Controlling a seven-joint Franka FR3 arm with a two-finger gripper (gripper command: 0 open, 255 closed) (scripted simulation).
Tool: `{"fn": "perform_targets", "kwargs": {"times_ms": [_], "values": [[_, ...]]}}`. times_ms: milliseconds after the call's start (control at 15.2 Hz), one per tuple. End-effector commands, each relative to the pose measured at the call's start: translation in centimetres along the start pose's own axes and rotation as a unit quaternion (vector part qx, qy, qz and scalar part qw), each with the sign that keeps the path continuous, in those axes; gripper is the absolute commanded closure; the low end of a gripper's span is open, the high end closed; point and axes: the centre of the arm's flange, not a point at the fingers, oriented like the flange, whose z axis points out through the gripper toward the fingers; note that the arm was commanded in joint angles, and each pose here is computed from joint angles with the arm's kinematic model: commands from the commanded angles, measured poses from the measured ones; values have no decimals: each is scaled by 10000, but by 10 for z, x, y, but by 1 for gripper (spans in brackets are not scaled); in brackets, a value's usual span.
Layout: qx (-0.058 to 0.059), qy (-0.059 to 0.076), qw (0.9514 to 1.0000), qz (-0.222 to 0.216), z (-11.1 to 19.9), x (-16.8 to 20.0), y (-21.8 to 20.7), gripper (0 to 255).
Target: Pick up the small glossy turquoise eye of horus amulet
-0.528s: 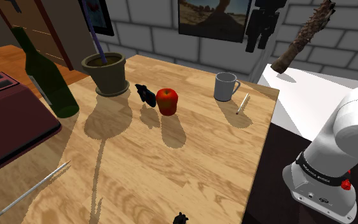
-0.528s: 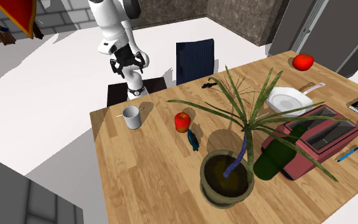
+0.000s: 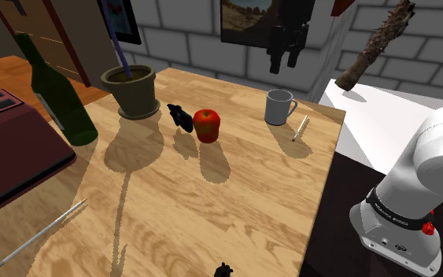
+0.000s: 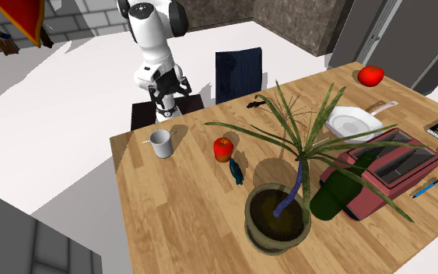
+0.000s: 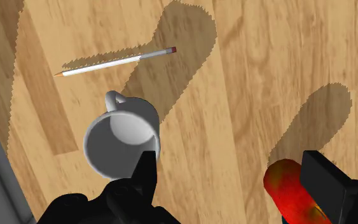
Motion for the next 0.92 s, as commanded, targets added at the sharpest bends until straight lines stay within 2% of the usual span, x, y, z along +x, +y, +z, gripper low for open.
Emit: {"fn": "perform_targets", "kwargs": {"times_ms": [0, 858], "values": [[-55, 1, 10000, -37, 10, 19, -15, 0], [-442, -7, 9987, -264, 74, 157, -107, 0]]}}
